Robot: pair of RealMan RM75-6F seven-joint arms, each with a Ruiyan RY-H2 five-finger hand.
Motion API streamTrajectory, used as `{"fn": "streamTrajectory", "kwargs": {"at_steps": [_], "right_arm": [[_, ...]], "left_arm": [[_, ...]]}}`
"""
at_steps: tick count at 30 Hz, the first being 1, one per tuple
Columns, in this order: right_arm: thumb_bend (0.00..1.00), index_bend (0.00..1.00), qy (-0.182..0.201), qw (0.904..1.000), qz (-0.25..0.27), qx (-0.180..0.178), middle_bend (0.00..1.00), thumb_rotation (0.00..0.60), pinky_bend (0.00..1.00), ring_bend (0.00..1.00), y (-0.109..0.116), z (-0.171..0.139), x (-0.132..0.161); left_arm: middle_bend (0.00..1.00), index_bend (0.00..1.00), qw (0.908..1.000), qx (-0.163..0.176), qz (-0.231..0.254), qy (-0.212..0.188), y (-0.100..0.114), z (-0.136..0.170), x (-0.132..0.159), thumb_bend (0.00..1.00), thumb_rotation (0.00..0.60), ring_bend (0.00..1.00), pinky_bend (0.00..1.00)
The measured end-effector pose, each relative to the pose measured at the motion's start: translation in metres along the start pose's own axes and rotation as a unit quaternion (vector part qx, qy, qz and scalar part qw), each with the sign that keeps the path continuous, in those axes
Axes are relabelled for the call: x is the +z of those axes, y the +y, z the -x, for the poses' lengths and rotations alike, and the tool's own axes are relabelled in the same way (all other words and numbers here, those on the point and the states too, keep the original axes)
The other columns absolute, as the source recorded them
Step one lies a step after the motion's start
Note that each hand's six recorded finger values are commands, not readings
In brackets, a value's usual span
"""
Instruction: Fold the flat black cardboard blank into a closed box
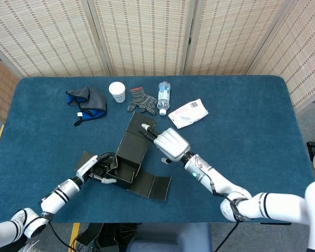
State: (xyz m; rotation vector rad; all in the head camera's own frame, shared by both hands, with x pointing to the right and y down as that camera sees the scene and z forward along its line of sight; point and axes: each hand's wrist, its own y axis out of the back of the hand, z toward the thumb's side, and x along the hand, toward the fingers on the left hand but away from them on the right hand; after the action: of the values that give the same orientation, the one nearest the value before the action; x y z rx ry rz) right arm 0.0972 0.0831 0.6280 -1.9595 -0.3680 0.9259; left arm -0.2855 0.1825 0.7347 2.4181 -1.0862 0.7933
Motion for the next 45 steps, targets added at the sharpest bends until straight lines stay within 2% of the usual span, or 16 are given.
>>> {"fn": "streamTrajectory", "kwargs": {"at_steps": [4, 10, 13, 17, 23, 27, 31, 45], "right_arm": [[0.08, 0.0, -0.008, 0.9982, 0.05, -0.031, 0.0, 0.6, 1.0, 0.7, 0.001, -0.024, -0.014], [0.08, 0.0, -0.015, 0.9913, 0.097, -0.088, 0.03, 0.6, 1.0, 0.7, -0.006, -0.062, -0.033], [0.03, 0.0, -0.021, 0.9868, 0.113, -0.114, 0.07, 0.6, 1.0, 0.7, -0.012, -0.078, -0.042], [0.0, 0.0, -0.027, 0.9836, 0.105, -0.144, 0.08, 0.6, 1.0, 0.7, -0.023, -0.087, -0.047], [0.0, 0.0, -0.031, 0.9794, 0.093, -0.177, 0.05, 0.6, 1.0, 0.69, -0.048, -0.08, -0.036], [0.0, 0.0, -0.032, 0.9738, 0.092, -0.206, 0.0, 0.6, 1.0, 0.66, -0.055, -0.069, -0.023], [0.0, 0.0, -0.034, 0.968, 0.096, -0.23, 0.0, 0.6, 1.0, 0.63, -0.058, -0.054, -0.009], [0.0, 0.0, -0.023, 0.9622, 0.092, -0.256, 0.0, 0.6, 1.0, 0.56, -0.066, -0.023, 0.018]], "left_arm": [[0.25, 0.23, 0.9995, 0.013, 0.027, 0.003, 0.017, 0.008, 0.007, 0.1, 0.6, 0.63, 0.89], [0.25, 0.22, 0.9969, 0.033, 0.071, 0.002, 0.037, 0.017, 0.017, 0.1, 0.6, 0.63, 0.89], [0.25, 0.22, 0.9941, 0.044, 0.099, 0.001, 0.045, 0.02, 0.021, 0.1, 0.6, 0.63, 0.89], [0.25, 0.22, 0.9885, 0.06, 0.138, -0.002, 0.055, 0.023, 0.028, 0.09, 0.6, 0.63, 0.89], [0.25, 0.22, 0.9851, 0.064, 0.16, -0.002, 0.053, 0.022, 0.036, 0.1, 0.6, 0.63, 0.89], [0.25, 0.22, 0.9831, 0.061, 0.173, 0.001, 0.045, 0.02, 0.041, 0.1, 0.6, 0.63, 0.89], [0.25, 0.21, 0.9823, 0.059, 0.178, 0.002, 0.036, 0.015, 0.047, 0.1, 0.6, 0.63, 0.89], [0.25, 0.2, 0.9791, 0.048, 0.198, 0.008, 0.022, 0.012, 0.064, 0.1, 0.6, 0.63, 0.89]]}}
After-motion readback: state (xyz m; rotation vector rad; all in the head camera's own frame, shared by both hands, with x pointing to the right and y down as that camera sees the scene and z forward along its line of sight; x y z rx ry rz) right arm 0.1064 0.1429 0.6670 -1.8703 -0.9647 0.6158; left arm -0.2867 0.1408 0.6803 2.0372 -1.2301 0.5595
